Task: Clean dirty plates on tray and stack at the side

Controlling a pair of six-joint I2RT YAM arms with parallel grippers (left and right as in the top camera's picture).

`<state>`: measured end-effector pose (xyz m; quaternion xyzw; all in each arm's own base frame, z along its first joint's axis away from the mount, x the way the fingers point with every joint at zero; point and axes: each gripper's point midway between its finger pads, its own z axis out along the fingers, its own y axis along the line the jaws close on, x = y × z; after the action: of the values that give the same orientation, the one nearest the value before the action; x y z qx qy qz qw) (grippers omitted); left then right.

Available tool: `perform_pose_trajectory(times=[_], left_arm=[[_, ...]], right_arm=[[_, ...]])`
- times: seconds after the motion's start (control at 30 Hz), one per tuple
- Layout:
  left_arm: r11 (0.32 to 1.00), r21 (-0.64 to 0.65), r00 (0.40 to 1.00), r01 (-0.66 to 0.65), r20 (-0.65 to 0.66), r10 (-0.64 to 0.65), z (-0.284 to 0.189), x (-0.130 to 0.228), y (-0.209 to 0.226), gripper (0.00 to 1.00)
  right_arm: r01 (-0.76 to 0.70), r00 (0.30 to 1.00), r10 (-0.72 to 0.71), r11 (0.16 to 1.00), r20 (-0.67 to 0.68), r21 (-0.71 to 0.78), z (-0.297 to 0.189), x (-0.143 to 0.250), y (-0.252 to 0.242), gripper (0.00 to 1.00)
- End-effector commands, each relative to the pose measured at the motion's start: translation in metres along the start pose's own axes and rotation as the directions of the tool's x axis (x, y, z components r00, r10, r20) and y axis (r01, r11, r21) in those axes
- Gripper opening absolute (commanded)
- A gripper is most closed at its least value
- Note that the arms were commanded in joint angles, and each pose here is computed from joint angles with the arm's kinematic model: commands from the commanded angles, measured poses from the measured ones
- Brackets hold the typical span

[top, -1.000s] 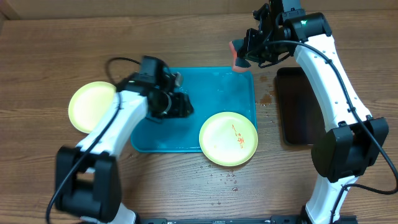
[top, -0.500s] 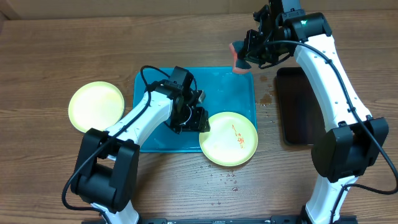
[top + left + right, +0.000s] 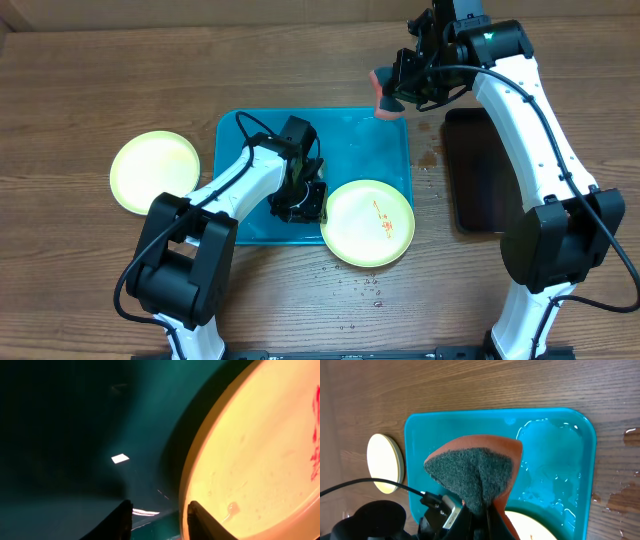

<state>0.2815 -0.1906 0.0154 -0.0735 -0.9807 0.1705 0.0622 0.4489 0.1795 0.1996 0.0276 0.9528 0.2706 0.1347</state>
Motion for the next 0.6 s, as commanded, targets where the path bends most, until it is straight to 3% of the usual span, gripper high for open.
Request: perform_pose_trajectory(times=[0.0,0.13,0.37,0.5,0.57], left_arm=[[1.000,-0.004,1.000,-0.010,0.023,0.010,-0.001,-0.008,-0.003,0.33],[0.999,0.000,0.999,-0.032,0.042,0.032,-0.003,-0.013,0.000,0.30],[1.000,0.004,0.998,-0.008,0.062,0.008,-0.008,-0.020,0.014,0.04],[1.000,-0.005,0.997,-0.019,0.075,0.019,-0.010,-0.024,0.018,0.04],[0.997,-0.075,0.995,-0.013,0.098,0.021,-0.011,-0.029,0.030,0.04]], right_arm=[[0.013,1.000,-0.013,1.000,0.002,0.000,-0.003,0.001,0.003,0.04],[0.007,1.000,-0.007,1.000,-0.010,0.005,-0.003,0.004,0.002,0.04],[0.005,1.000,-0.005,1.000,-0.013,0.005,-0.003,0.005,0.002,0.04],[0.003,1.000,-0.003,1.000,-0.018,0.008,-0.003,0.006,0.001,0.04],[0.002,1.000,-0.002,1.000,-0.020,0.008,-0.003,0.006,0.001,0.04]])
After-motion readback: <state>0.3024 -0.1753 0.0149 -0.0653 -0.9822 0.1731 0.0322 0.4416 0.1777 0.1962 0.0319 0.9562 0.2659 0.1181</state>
